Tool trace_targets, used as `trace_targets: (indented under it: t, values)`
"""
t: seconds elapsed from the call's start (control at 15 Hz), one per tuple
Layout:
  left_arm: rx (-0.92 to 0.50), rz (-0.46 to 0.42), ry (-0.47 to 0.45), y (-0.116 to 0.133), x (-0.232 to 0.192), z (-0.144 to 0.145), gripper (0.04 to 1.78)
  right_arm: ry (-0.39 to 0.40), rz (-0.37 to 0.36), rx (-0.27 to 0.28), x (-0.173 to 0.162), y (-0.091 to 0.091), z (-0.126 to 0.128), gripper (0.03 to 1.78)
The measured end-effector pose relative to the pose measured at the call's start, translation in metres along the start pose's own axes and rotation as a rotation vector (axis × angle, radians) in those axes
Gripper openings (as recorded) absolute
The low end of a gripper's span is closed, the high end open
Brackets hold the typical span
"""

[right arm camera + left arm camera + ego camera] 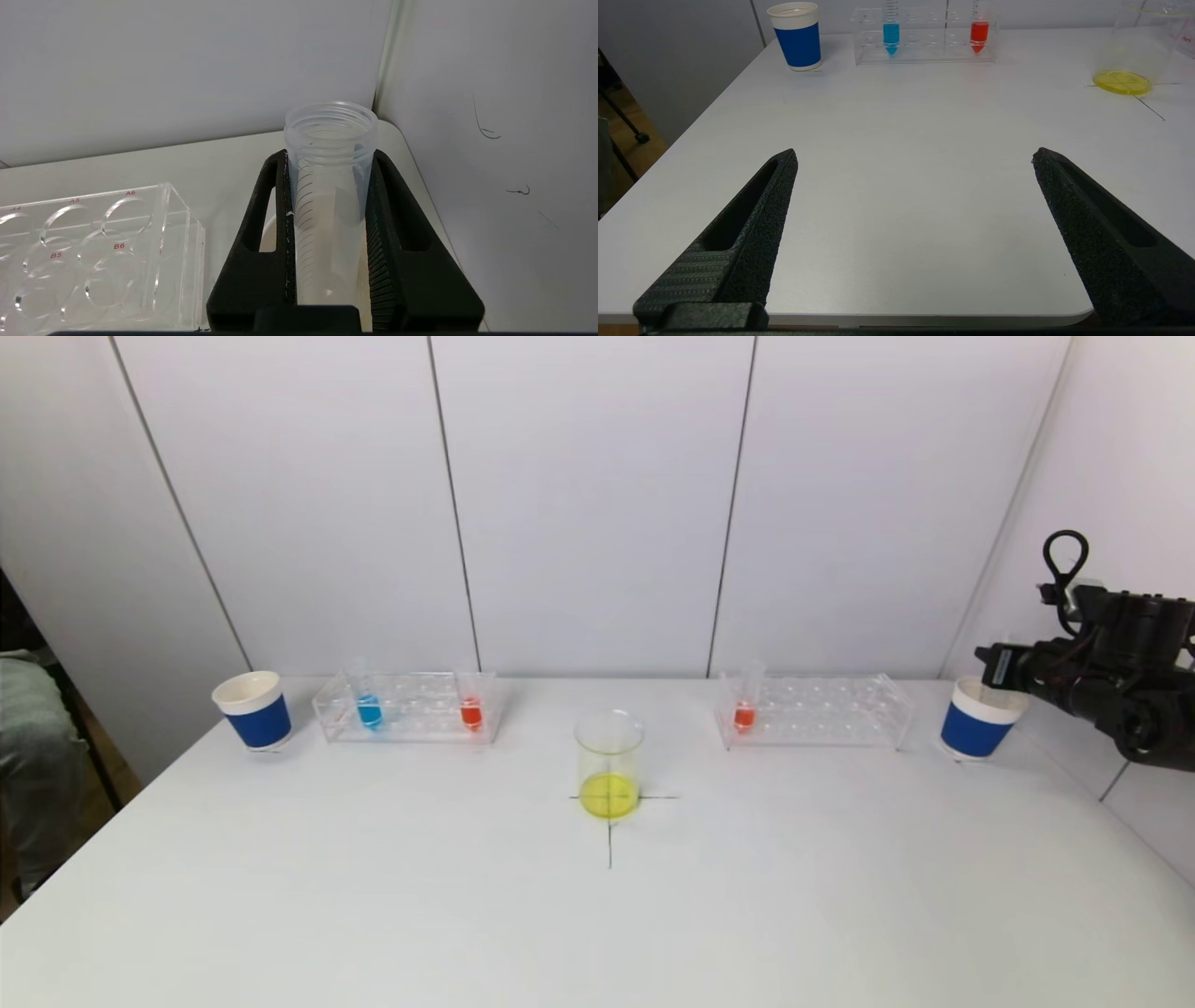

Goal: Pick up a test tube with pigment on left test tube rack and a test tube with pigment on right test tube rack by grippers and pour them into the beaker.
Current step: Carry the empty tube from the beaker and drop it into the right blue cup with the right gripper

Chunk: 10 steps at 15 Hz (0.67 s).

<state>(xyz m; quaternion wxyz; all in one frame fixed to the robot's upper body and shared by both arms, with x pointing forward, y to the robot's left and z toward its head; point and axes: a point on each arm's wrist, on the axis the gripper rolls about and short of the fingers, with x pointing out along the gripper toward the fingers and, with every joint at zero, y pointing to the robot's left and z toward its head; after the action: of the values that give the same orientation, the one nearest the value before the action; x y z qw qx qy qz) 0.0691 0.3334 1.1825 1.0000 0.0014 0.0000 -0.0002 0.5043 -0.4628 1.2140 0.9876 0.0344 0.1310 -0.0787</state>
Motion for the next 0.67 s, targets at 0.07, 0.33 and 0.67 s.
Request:
trace_targets:
  t: [0.07,0.33,0.67]
  values:
    - [0.000,0.000,0.000,0.000,0.000,0.000,1.76,-0.011,-0.001,-0.002,0.000,0.000,-0.001,0.48]
    - [0.000,0.000,0.000,0.000,0.000,0.000,1.76,-0.041,0.000,-0.008,0.004,0.000,-0.007,0.48]
    - [0.000,0.000,0.000,0.000,0.000,0.000,1.76,-0.029,-0.001,-0.007,0.005,0.000,-0.011,0.48]
